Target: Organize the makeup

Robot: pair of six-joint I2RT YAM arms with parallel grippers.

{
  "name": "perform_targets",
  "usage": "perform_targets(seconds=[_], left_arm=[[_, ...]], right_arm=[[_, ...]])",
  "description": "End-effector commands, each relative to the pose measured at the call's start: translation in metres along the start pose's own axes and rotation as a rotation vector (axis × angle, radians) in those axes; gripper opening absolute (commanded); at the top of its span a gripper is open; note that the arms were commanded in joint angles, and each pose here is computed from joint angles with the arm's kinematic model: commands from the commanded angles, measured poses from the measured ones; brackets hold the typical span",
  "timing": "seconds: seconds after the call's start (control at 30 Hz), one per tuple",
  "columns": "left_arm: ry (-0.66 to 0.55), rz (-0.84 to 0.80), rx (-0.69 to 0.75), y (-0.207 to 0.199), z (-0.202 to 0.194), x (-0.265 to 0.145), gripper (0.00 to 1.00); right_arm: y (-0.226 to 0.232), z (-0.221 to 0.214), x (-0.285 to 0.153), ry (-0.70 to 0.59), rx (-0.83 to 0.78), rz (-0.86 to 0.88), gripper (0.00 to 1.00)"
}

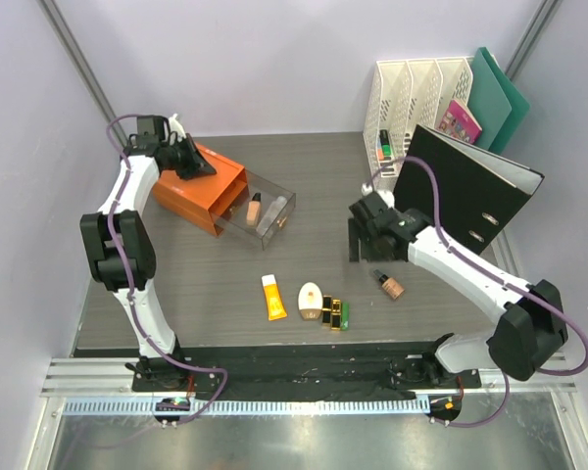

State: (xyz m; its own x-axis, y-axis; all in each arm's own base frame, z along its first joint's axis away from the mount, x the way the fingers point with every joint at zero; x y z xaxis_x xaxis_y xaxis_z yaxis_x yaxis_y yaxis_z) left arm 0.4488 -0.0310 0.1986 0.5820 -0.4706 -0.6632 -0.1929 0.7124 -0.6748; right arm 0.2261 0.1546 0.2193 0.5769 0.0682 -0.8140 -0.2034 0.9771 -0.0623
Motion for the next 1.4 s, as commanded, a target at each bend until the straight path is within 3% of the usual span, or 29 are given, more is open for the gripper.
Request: perform_targets(seconds=[0.0,0.27,0.7,0.8,0.83,0.93,0.97,1.2,1.37], left_arm=[[0.405,0.480,-0.172,0.107,-0.090,0.023,0.00],[0.415,0.469,-0.177,0.107,-0.091,0.023,0.00],[0.419,0.460,-0.180,0.106,-0.095,0.021,0.00],[0.419,0.461,-0.179,0.105,-0.095,0.021,0.00],[0.417,0.463,-0.181,0.106,-0.094,0.020,0.00],[0.417,0.465,-0.177,0.106,-0.095,0.020,0.00],[0.424,0.467,-0.182,0.107,-0.096,0.020,0.00],[0.420,0.472,-0.181,0.107,-0.096,0.019,0.00],[0.421,0.474,-0.182,0.106,-0.095,0.018,0.00]], right_arm=[[-0.024,-0.051,0.011,0.147,-0.007,-0.148,0.75],[-0.042,-0.089,0.035,0.277,-0.025,-0.297,0.76],[-0.050,-0.116,0.101,0.574,-0.023,-0.252,0.74],[-0.045,-0.111,0.106,0.572,-0.021,-0.202,0.67],[-0.043,-0.107,0.107,0.564,-0.027,-0.182,0.48],[-0.036,-0.098,0.107,0.554,-0.012,-0.126,0.08],[-0.035,-0.097,0.107,0.555,-0.005,-0.112,0.04],[-0.022,-0.060,0.098,0.474,0.031,-0.014,0.01],[-0.004,0.018,0.071,0.257,0.078,0.126,0.01]])
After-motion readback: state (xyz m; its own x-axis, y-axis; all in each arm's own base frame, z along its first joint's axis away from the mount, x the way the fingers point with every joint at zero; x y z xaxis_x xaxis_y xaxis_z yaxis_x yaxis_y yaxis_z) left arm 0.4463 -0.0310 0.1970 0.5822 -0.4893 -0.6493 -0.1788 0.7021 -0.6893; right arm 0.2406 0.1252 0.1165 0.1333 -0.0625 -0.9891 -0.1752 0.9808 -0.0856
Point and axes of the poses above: each gripper's point midway between its finger pads, its own x axis out along the fingers, its own y axis along the line the jaws close on, z = x × y, the point moved 8 cm from there along -x, back along the fingers, and after that the axes turned 12 degrees about -x, right-handed, at the moved point
